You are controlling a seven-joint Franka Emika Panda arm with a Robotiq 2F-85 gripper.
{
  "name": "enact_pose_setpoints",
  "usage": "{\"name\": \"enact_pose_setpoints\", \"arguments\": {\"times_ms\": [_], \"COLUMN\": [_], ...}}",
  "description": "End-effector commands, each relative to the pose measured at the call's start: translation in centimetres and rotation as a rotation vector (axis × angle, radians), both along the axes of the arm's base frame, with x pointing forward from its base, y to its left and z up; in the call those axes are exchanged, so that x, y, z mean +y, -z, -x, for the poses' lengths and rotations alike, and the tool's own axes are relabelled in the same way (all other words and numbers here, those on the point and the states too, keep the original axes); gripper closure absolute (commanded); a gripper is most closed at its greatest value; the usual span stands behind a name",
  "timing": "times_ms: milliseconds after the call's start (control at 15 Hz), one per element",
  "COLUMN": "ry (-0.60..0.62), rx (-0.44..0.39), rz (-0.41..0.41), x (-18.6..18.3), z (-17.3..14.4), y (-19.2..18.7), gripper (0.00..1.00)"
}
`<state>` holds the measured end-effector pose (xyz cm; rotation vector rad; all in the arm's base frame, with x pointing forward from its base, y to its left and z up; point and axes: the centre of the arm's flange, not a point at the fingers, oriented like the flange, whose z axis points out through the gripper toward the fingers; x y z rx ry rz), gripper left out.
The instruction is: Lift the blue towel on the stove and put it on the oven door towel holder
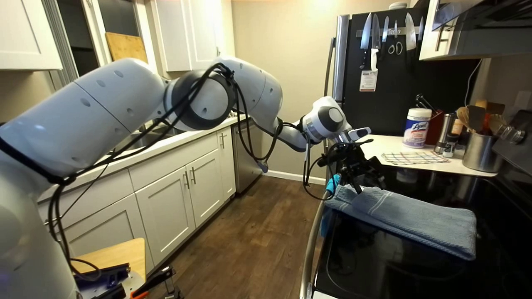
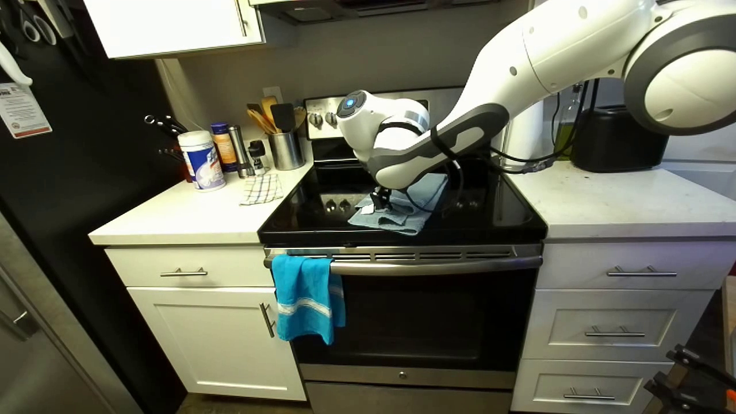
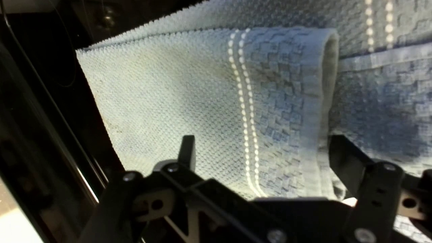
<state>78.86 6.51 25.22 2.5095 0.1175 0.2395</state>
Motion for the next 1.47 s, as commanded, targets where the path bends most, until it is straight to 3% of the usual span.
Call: {"name": "enact_pose_setpoints", "arguments": {"times_ms": [0,467,1400], "ry": [-0.051,-0.049,0.029], "rx": [0.002,0.008,0.035], "rz": [-0.023,-0.029,0.025], "x": [1.7,2.1,-2.2], "z": [-0.5,-0.7,0.2], "y": [-0.5,0.3,1.4], "gripper": [0.0,0.0,0.0]}}
